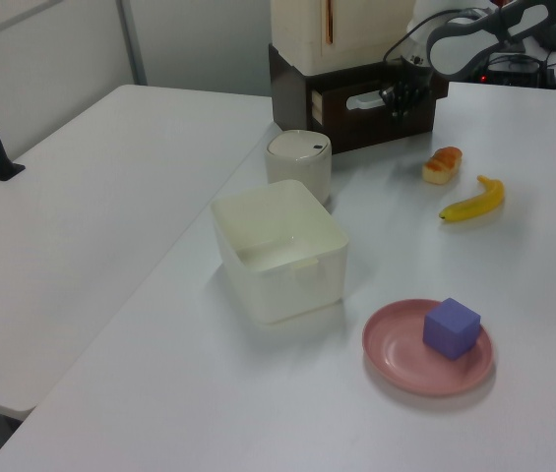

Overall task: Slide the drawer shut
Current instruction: 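Push the drawer front inward into the storage box with the gripper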

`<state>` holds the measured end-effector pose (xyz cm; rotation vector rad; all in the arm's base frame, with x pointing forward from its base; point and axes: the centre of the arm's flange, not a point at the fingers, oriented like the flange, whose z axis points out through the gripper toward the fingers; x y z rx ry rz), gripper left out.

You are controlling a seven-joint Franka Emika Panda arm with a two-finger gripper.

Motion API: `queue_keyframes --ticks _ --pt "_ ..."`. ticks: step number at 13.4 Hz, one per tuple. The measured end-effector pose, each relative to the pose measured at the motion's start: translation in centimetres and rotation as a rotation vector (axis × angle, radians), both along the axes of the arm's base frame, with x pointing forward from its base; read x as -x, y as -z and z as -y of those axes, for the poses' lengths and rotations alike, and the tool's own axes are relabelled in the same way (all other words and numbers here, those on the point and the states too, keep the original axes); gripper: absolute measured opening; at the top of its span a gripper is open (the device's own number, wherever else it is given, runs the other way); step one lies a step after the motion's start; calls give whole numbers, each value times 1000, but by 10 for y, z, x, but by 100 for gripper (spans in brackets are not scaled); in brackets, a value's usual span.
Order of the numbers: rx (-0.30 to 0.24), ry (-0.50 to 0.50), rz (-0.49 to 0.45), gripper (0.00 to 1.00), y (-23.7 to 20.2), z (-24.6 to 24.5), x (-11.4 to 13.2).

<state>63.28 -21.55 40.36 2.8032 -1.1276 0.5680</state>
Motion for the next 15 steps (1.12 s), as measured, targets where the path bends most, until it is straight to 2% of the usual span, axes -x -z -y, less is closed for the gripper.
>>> queue_keyframes --ticks 10,15 --pt "10 110 69 1 -3 60 -11" --pt "13 101 67 1 -3 60 -10"
